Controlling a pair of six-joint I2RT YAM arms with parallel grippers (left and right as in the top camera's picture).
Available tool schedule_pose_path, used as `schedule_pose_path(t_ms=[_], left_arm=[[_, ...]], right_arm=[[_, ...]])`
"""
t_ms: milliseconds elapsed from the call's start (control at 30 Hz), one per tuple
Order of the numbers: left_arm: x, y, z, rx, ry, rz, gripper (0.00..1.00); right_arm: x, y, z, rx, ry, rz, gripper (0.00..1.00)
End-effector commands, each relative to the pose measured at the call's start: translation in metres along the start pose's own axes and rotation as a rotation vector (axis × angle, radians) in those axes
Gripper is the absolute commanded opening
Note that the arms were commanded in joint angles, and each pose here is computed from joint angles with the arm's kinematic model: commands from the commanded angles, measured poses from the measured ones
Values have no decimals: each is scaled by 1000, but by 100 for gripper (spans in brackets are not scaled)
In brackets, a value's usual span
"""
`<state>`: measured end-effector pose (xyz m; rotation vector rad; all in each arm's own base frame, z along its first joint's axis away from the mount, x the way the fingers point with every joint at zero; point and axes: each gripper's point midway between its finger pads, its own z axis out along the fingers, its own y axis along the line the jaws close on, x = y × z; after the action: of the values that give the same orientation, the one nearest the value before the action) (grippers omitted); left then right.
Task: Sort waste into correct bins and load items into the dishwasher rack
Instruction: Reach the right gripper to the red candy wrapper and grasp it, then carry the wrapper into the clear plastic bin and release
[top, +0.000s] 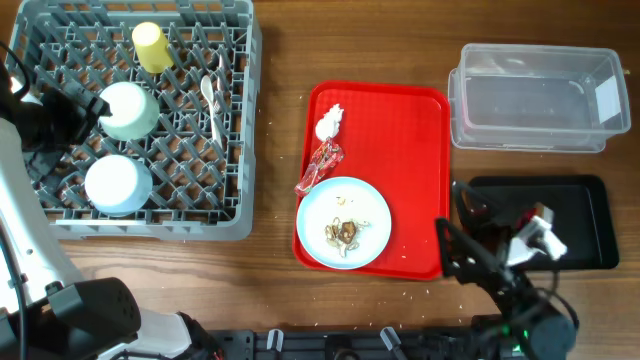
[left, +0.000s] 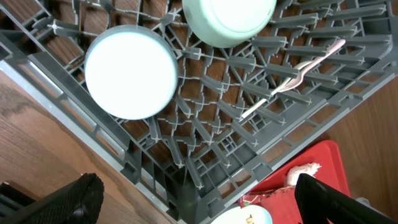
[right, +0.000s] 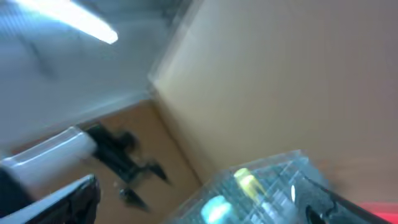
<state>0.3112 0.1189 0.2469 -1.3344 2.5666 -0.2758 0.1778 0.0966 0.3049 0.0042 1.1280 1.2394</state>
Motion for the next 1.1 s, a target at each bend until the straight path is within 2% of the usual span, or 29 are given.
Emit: schedule_pose_path(t_ms=[0, 100, 167, 200, 267, 300, 400, 500, 567, 667, 733, 867, 967, 1000, 1033, 1067], left_arm=[[-2, 0, -2, 2, -8, -13, 100], [-2, 0, -2, 2, -8, -13, 100], [-2, 0, -2, 2, -8, -13, 100], [-2, 0, -2, 2, -8, -13, 100], [-2, 0, -2, 2, -8, -13, 100], [-2, 0, -2, 2, -8, -13, 100], [-2, 0, -2, 2, -8, -13, 100], [-2, 0, -2, 2, -8, -13, 100], [-2, 0, -2, 2, -8, -13, 100], [-2, 0, -2, 2, -8, -13, 100], [-2, 0, -2, 2, -8, -13, 100], [-2, 0, -2, 2, -8, -13, 100], [-2, 0, -2, 2, -8, -13, 100], [-2, 0, -2, 2, -8, -13, 100], [-2, 0, -2, 2, -8, -13, 100], [-2, 0, -2, 2, -8, -13, 100]], right_arm=[[-59, 41, 9, -48, -183, 5, 100], [-51, 5, 62, 237, 174, -206, 100], [-27, -17, 94, 220, 473, -310, 100], [-8, -48, 117, 266, 653, -261, 100], [30, -85, 144, 326, 895, -170, 100], [63, -116, 159, 431, 1070, -139, 100], [141, -157, 172, 636, 1292, -35, 100], [208, -182, 159, 834, 1344, 33, 100], [246, -197, 134, 1086, 1326, 66, 83], [271, -194, 113, 1238, 1309, 117, 84], [287, -198, 101, 1327, 1289, 99, 74], [309, -214, 73, 1480, 1269, 137, 64], [323, -226, 67, 1484, 1278, 127, 61], [321, -228, 68, 1485, 1269, 120, 52], [314, -232, 71, 1496, 1247, 104, 29], [303, -232, 76, 1500, 1229, 110, 17]])
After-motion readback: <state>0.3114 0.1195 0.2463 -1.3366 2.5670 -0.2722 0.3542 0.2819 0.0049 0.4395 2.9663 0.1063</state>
